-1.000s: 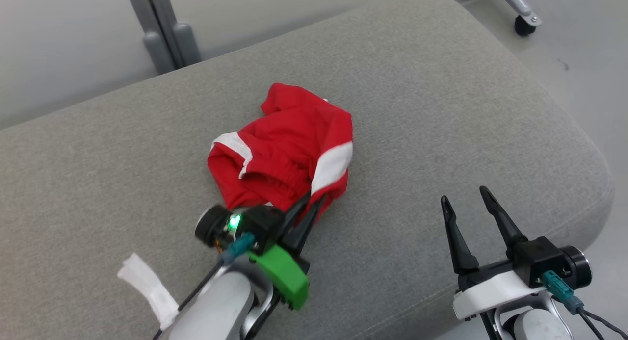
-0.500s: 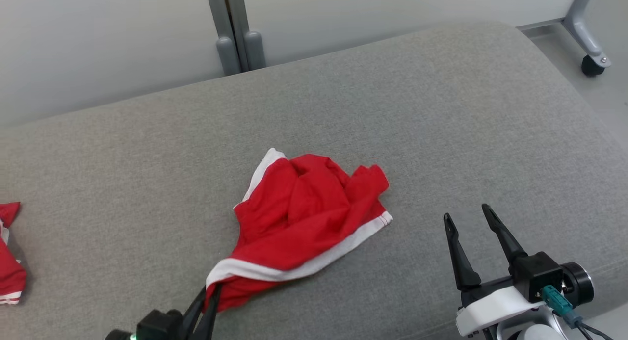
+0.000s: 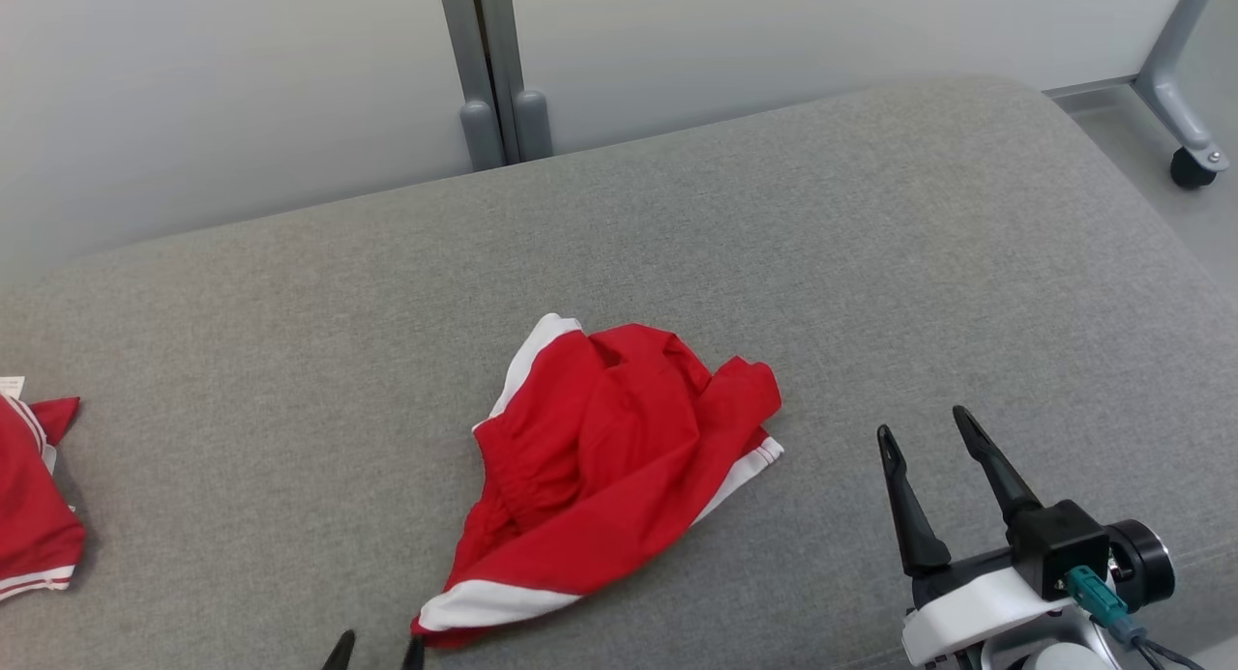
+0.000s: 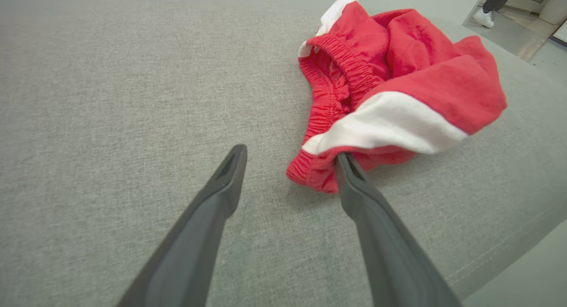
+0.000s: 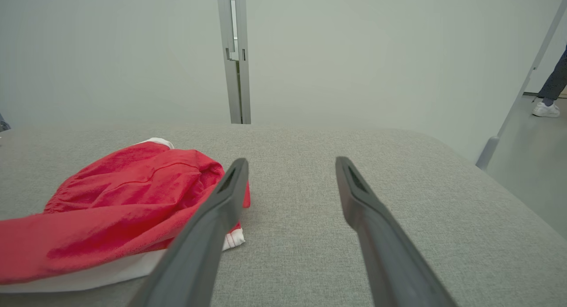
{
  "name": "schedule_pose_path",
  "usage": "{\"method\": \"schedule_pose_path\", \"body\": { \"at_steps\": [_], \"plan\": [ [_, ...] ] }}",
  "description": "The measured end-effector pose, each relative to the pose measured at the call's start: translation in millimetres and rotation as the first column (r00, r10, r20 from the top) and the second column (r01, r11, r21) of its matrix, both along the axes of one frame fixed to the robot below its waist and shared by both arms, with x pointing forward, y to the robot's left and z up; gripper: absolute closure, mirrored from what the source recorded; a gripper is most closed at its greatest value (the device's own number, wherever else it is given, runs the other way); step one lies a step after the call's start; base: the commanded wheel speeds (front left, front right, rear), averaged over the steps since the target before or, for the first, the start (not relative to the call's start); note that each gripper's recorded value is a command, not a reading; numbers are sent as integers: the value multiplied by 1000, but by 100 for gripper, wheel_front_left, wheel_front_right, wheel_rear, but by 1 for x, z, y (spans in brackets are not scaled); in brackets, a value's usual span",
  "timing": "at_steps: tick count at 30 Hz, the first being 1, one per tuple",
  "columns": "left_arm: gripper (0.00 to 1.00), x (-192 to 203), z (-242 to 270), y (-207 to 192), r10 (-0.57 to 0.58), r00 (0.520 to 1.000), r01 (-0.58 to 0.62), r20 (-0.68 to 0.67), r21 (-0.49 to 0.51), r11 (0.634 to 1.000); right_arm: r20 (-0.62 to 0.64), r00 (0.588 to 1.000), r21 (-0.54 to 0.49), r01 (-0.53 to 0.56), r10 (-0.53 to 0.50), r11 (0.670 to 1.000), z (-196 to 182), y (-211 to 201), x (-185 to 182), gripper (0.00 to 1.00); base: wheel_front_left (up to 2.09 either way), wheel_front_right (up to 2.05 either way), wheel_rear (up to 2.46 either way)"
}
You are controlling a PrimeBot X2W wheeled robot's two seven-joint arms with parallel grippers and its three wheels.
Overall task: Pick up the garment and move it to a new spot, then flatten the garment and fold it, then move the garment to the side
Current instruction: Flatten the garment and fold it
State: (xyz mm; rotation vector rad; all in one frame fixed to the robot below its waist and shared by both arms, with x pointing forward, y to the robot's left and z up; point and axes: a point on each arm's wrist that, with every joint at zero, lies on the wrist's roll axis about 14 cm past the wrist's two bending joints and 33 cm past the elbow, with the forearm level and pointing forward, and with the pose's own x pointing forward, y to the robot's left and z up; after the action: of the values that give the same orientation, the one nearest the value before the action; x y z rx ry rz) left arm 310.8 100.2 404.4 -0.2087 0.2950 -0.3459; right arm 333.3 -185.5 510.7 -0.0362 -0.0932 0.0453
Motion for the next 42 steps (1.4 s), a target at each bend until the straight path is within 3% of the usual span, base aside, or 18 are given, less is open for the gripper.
{"method": "schedule_pose_path", "body": {
  "at_steps": [6, 9, 16, 23, 27, 33, 34, 36, 38, 42],
  "plan": [
    [0, -7, -23, 37, 123, 990, -116, -75, 90, 989, 0, 1000, 1, 2, -2, 1000, 0, 0, -2, 0, 0, 0, 0],
    [0, 5, -12, 45, 154, 988, -150, -32, 104, 983, -4, 1000, 2, 4, -4, 1000, -1, -1, -3, 0, 0, 0, 0],
    [0, 50, 45, -45, -73, 992, 74, 108, -5, 997, -10, 1000, 1, 5, -5, 1000, -3, 0, -3, 0, 0, 0, 0],
    [0, 53, 53, -149, -371, 927, 371, 48, 8, 929, -4, 999, 2, 38, -38, 999, 0, -10, -4, 0, 0, 0, 0],
    [0, 49, 29, -174, -462, 884, 467, -68, 86, 880, -16, 997, 8, 79, -79, 997, -3, -22, -10, 0, 0, 0, 0],
    [0, 58, 12, -190, -478, 867, 494, -143, 124, 860, -39, 990, 9, 139, -138, 990, -9, -38, -20, 0, 0, 0, 0],
    [21, 58, 8, -192, -478, 865, 497, -155, 132, 858, -43, 988, 10, 146, -145, 989, -10, -40, -21, 0, 0, 0, 0],
    [100, 61, 2, -193, -474, 865, 497, -168, 149, 855, -49, 987, 12, 156, -156, 988, -11, -43, -22, 0, 0, 0, 0],
    [100, 63, 0, -195, -474, 864, 498, -169, 149, 855, -53, 985, 14, 164, -163, 986, -12, -45, -23, 0, 0, 0, 0],
    [100, 93, 21, -192, -398, 916, 402, -59, 120, 908, -53, 984, 15, 172, -171, 985, -12, -48, -22, 0, 0, 0, 0]
  ]
}}
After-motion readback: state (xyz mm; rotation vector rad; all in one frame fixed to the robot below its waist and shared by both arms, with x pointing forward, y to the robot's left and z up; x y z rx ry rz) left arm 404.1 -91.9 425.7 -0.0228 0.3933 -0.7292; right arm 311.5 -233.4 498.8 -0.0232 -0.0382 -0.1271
